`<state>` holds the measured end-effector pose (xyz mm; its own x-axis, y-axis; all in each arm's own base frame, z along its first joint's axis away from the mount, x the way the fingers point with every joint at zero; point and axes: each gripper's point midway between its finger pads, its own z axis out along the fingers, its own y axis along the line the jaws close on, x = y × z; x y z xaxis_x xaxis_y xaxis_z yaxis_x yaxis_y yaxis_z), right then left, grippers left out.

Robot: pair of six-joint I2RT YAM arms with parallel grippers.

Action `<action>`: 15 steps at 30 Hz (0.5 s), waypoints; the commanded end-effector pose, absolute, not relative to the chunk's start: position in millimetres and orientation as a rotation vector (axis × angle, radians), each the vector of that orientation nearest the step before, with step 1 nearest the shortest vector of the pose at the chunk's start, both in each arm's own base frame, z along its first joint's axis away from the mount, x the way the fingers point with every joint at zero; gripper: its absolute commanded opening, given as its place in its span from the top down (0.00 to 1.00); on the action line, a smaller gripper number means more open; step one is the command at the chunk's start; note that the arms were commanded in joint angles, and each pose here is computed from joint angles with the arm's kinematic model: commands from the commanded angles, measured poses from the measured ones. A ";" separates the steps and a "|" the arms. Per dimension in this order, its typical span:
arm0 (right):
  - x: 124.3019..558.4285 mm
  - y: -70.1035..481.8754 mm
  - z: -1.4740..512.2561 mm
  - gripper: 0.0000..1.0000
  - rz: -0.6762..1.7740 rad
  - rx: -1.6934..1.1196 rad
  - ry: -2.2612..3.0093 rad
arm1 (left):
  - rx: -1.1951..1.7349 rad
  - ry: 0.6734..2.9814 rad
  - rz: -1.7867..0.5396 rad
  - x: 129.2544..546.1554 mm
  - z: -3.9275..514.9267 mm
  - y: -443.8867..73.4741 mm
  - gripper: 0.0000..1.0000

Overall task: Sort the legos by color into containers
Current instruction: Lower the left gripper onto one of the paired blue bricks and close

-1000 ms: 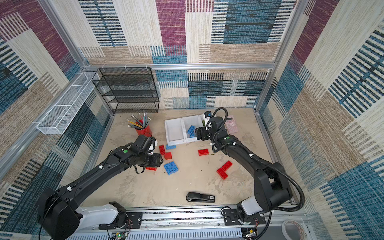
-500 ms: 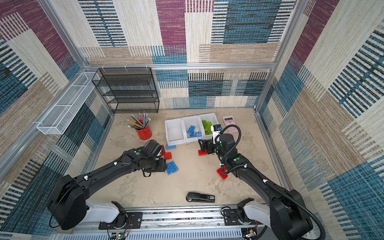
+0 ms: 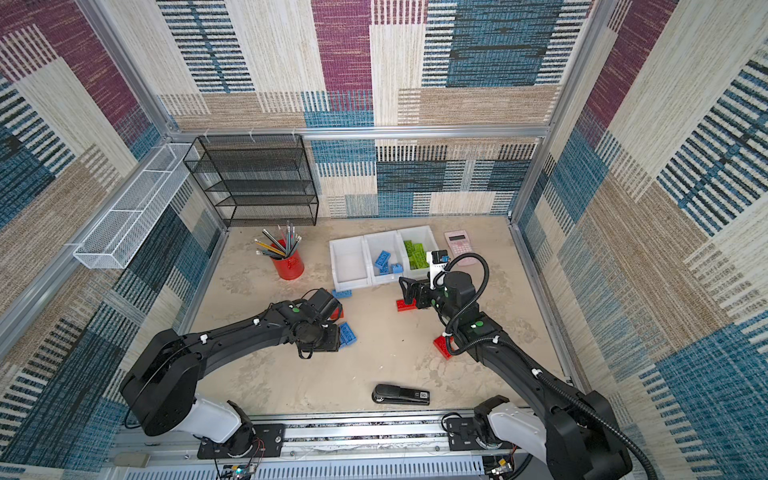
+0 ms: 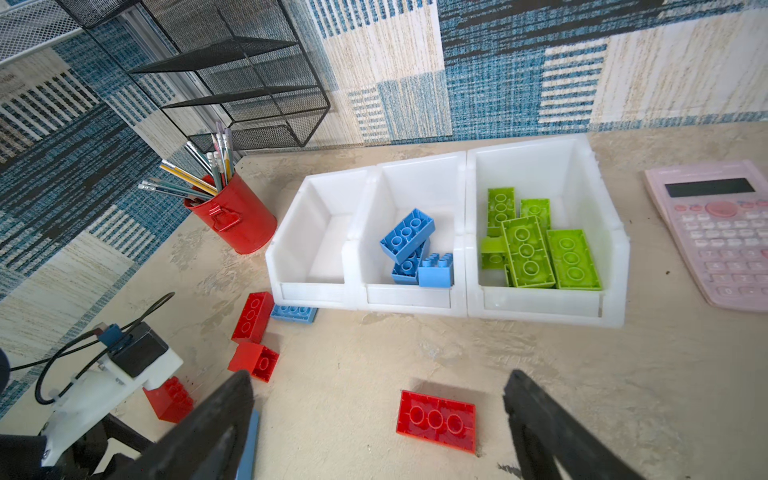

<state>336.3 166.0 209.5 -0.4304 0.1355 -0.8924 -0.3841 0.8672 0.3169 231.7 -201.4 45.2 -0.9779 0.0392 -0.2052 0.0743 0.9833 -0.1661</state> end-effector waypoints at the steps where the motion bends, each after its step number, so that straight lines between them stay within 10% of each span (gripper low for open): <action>1: 339.9 163.6 220.4 0.05 0.579 -0.166 1.885 | 0.049 2.917 -0.261 238.7 43.0 -206.1 0.40; 15: 341.3 162.0 216.7 0.04 0.559 -0.167 1.892 | 0.103 2.964 -0.274 249.9 25.2 -225.4 0.37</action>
<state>338.7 162.4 210.7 -0.4156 0.1415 -0.8985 -0.3676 0.8774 0.3083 246.8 -221.1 25.1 -0.9848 0.0510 -0.1663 0.0791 0.9828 -0.1666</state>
